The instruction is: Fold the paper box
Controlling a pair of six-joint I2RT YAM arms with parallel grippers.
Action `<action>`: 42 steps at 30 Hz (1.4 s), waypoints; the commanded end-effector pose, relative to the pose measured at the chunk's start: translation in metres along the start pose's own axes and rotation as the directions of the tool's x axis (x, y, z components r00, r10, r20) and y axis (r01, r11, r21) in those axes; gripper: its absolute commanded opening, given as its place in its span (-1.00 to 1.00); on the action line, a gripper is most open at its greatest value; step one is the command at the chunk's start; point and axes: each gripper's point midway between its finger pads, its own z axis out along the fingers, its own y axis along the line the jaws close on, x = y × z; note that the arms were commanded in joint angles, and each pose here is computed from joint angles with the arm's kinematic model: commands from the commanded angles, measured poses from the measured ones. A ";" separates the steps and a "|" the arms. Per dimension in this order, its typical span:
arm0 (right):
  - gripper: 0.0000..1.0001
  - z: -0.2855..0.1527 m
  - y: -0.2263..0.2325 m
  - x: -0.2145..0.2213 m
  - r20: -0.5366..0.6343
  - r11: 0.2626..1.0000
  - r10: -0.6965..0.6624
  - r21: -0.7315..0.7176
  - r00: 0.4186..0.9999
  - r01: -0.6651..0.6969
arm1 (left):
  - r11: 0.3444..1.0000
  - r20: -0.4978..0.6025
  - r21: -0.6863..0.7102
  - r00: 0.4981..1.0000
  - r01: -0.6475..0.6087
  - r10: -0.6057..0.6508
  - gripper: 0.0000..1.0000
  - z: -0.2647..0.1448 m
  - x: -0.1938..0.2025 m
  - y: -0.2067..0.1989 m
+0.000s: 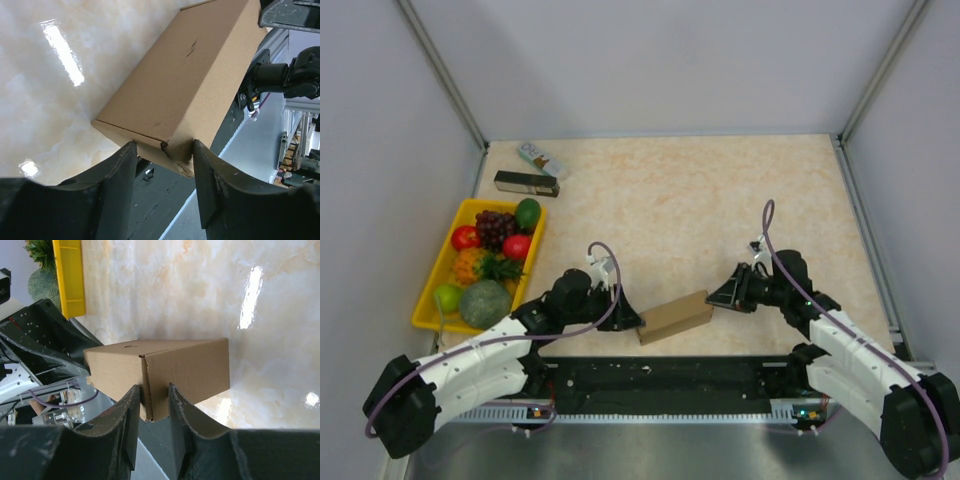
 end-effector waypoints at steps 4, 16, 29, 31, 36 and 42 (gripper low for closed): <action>-0.58 0.004 -0.027 0.006 0.004 0.996 0.013 0.083 1.000 -0.014 | 0.989 -0.020 -0.139 0.999 0.039 -0.042 -0.10 0.003 0.029 0.051; -0.97 0.005 -0.027 0.011 -0.004 0.999 -0.002 0.042 1.000 0.003 | 0.994 0.030 -0.112 1.000 0.009 -0.006 -0.60 -0.002 0.014 0.038; -1.00 0.004 -0.005 -0.014 0.072 0.998 -0.060 0.003 0.996 0.060 | 0.989 0.154 -0.076 0.979 -0.124 0.134 -1.00 -0.005 -0.053 -0.016; -1.00 0.005 -0.004 -0.016 0.072 0.998 -0.062 0.003 0.995 0.062 | 0.988 0.162 -0.066 0.976 -0.136 0.145 -1.00 -0.004 -0.061 -0.024; -1.00 0.006 0.010 -0.036 0.138 0.992 -0.120 -0.023 0.983 0.124 | 0.970 0.244 -0.051 0.939 -0.237 0.243 -1.00 0.003 -0.089 -0.041; -1.00 0.008 0.029 -0.083 0.239 0.958 -0.284 0.030 0.929 0.285 | 0.910 0.355 -0.085 0.842 -0.405 0.407 -1.00 0.008 -0.144 -0.074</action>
